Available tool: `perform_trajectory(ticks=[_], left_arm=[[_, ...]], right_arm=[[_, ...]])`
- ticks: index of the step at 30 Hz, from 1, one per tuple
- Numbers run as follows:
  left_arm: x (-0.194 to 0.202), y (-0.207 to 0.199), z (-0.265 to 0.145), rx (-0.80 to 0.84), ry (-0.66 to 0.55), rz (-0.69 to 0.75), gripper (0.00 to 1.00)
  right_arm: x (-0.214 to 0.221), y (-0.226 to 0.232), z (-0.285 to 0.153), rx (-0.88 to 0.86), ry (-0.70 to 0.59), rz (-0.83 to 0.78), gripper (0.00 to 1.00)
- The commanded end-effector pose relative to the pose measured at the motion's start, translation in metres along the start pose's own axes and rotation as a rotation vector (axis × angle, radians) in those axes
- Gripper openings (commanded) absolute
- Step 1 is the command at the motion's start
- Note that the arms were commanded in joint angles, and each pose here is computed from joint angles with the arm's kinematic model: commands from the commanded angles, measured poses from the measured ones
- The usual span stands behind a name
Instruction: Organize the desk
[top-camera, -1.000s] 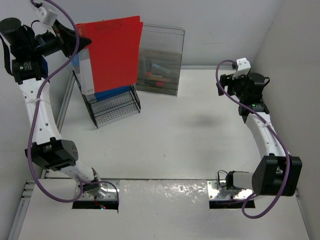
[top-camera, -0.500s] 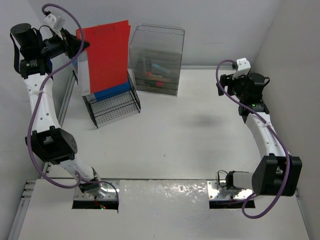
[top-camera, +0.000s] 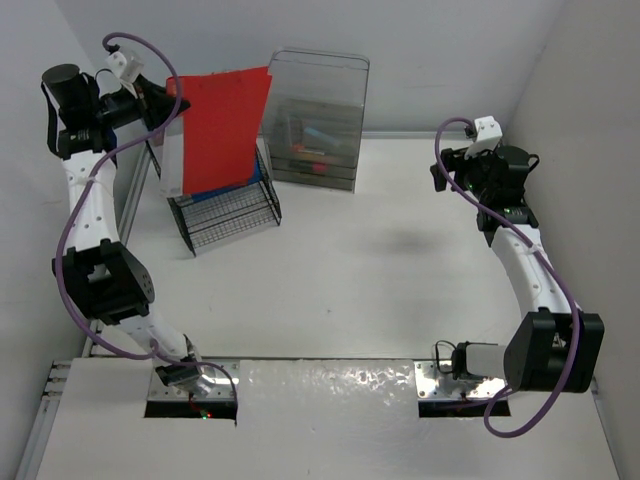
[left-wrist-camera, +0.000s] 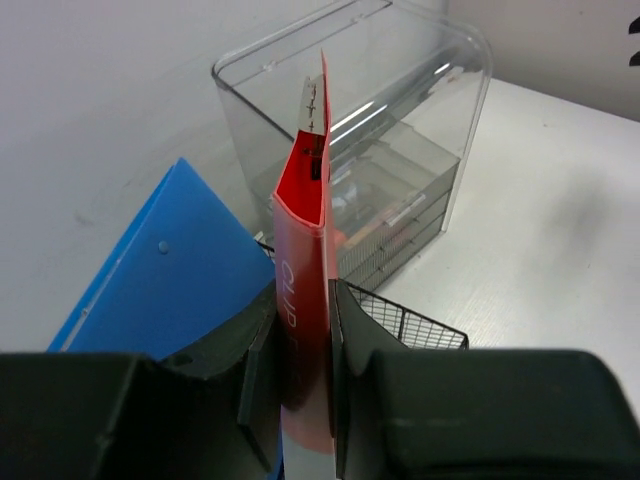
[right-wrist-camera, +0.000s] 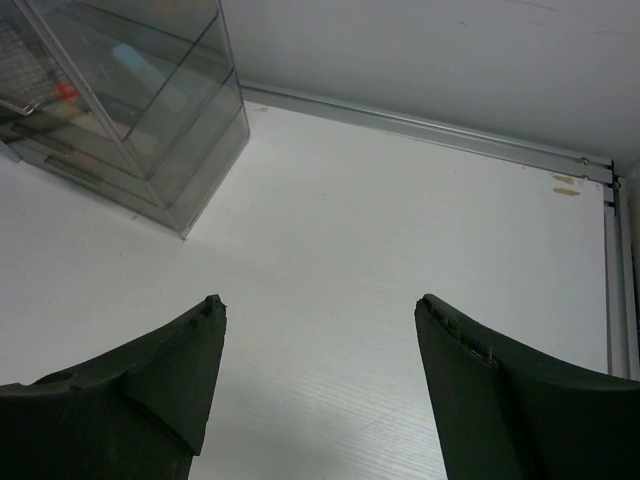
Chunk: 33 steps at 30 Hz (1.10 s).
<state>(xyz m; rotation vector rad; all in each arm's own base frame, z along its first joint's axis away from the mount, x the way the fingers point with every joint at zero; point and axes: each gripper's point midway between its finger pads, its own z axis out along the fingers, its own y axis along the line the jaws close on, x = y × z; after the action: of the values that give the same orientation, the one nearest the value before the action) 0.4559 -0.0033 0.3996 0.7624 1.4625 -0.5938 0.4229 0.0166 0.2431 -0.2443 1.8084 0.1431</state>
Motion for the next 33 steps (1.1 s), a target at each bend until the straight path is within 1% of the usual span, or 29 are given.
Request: perform_trajectory(ticks=[1,3,5,6,7,8,9,11,16,20,21,22,24,30,32,33], left_arm=[[-0.019,0.011,0.002,0.039,-0.078,0.163,0.00],[-0.022,0.013,0.003,0.040,-0.090,0.187,0.00],[-0.022,0.012,0.004,0.048,-0.100,0.168,0.00],[-0.027,0.011,0.004,0.051,-0.115,0.196,0.00],[-0.026,0.009,0.003,0.054,-0.119,0.164,0.00],[-0.028,0.009,0.003,0.053,-0.127,0.162,0.00],[-0.036,0.007,0.003,0.056,-0.145,0.194,0.00],[-0.039,0.004,0.003,0.070,-0.154,0.149,0.00],[-0.049,-0.009,-0.004,0.118,-0.157,0.205,0.00],[-0.051,-0.016,-0.015,0.180,-0.137,0.257,0.00],[-0.046,-0.023,-0.017,0.227,-0.119,0.232,0.00],[-0.045,-0.024,-0.017,0.249,-0.119,0.280,0.00],[-0.036,-0.031,-0.018,0.289,-0.118,0.303,0.00],[-0.016,-0.030,-0.012,0.300,-0.121,0.303,0.00],[-0.016,-0.031,-0.011,0.307,-0.127,0.321,0.00],[-0.014,-0.033,-0.012,0.312,-0.124,0.295,0.00]], right_arm=[[-0.026,0.005,-0.007,-0.007,-0.073,-0.001,0.74],[-0.028,0.007,-0.009,-0.009,-0.079,0.003,0.74],[-0.028,0.009,-0.009,-0.009,-0.080,0.007,0.74],[-0.029,0.009,-0.010,-0.009,-0.082,0.009,0.74],[-0.028,0.009,-0.010,-0.006,-0.082,0.010,0.74],[-0.028,0.010,-0.011,-0.006,-0.080,0.012,0.74],[-0.030,0.011,-0.011,-0.008,-0.084,0.015,0.74],[-0.032,0.013,-0.011,-0.009,-0.089,0.019,0.74],[-0.033,0.016,-0.013,-0.013,-0.088,0.020,0.73],[-0.031,0.014,-0.014,0.003,-0.058,0.023,0.72],[-0.033,0.015,-0.014,-0.001,-0.061,0.020,0.72],[-0.032,0.015,-0.014,-0.003,-0.059,0.020,0.72],[-0.035,0.017,-0.016,-0.007,-0.071,0.019,0.72],[-0.039,0.020,-0.019,-0.012,-0.080,0.016,0.72],[-0.040,0.020,-0.021,-0.012,-0.083,0.013,0.72],[-0.041,0.020,-0.022,-0.009,-0.086,0.014,0.72]])
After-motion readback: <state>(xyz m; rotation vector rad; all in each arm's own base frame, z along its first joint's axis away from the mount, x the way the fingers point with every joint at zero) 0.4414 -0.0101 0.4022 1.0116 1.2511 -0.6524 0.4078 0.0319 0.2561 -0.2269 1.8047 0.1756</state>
